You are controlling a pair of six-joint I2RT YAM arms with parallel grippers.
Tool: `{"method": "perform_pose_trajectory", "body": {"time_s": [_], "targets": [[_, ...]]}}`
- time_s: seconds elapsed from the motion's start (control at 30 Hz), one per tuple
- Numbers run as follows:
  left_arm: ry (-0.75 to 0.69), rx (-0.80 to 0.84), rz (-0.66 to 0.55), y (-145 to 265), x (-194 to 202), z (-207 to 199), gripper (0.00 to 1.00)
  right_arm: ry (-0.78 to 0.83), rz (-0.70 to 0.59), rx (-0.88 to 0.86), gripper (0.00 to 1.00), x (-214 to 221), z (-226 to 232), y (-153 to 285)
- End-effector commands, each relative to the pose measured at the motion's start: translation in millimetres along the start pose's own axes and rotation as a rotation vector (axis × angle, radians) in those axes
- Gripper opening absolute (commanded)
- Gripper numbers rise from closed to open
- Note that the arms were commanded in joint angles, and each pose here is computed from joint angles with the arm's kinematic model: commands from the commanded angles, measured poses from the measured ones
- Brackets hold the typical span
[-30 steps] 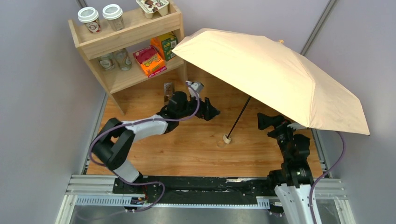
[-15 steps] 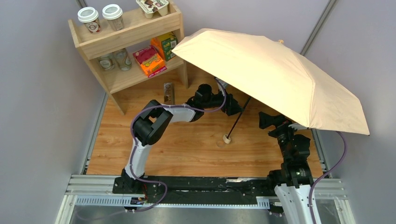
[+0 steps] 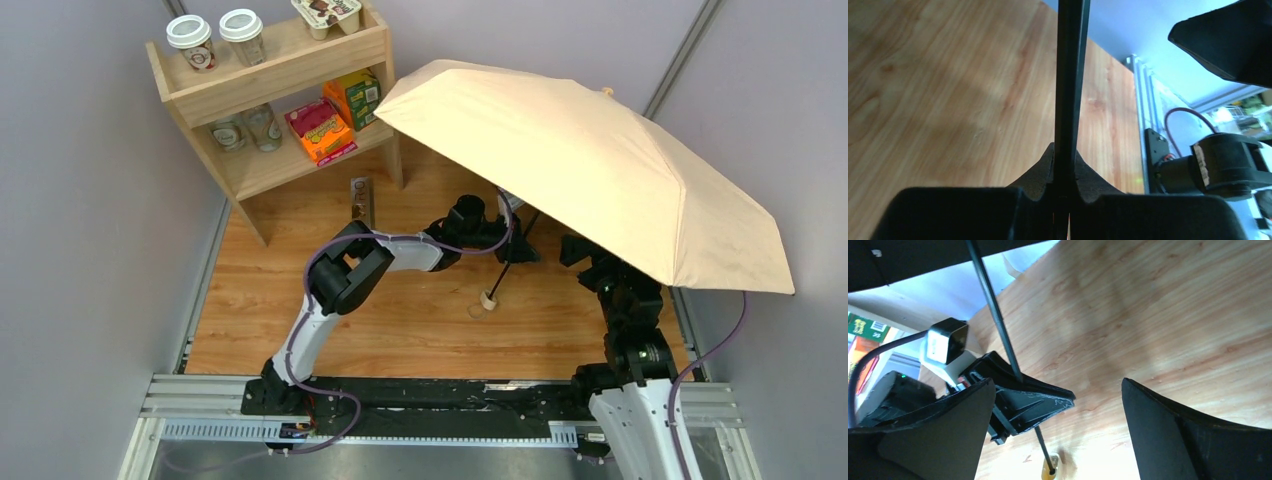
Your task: Put away the umbrella
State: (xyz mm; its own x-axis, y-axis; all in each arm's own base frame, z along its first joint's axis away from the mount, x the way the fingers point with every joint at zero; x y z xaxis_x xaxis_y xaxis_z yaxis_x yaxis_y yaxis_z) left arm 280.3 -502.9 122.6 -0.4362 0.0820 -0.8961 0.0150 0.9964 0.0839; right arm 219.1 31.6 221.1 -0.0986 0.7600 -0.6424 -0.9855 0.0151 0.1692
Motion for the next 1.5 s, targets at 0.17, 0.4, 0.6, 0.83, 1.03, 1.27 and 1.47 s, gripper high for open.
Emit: {"method": "perform_pose_trajectory", "body": {"time_s": [0.17, 0.4, 0.6, 0.83, 1.03, 1.27, 1.47], "targets": [[-0.11, -0.266, -0.019, 33.3, -81.1, -41.6, 0.0, -0.115, -0.044, -0.064, 1.0, -38.9, 53.6, -7.3], [-0.23, -0.666, 0.03, 62.3, -102.5, -63.9, 0.0, -0.15, 0.018, -0.128, 1.0, -66.9, 110.5, -17.4], [-0.4, -0.951, 0.063, 82.1, -108.7, -82.4, 0.0, -0.183, 0.013, -0.184, 1.0, -83.3, 138.5, -22.0], [-0.46, -1.146, 0.004, 101.2, -115.9, -89.6, 0.0, -0.297, -0.052, -0.086, 0.93, -107.6, 149.1, -45.6], [-0.543, -1.187, -0.023, 99.4, -130.1, -117.7, 0.0, -0.253, -0.121, -0.071, 0.91, -138.5, 170.9, -50.5], [-0.751, -0.725, 0.058, 42.2, -140.6, -162.6, 0.0, -0.238, -0.19, -0.037, 0.92, -150.4, 161.8, -22.8], [-0.753, -1.049, 0.034, 79.7, -184.5, -153.6, 0.0, -0.262, -0.208, -0.049, 0.95, -157.8, 166.7, -7.2]]}}
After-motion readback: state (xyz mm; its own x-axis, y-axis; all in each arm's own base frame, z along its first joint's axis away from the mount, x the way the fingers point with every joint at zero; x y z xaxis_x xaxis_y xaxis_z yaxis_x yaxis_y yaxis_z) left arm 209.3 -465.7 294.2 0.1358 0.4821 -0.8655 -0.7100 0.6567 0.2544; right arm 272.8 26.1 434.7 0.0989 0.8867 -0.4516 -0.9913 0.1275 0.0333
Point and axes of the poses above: each gripper's point midway between its finger pads, its own y axis back along the fingers, its own z axis along the line the jaws close on, x = y × z, the point moved 3 cm from there along y, back along the fingers, and after that the axes turned 11 degrees about -y, right-handed, at the moved point
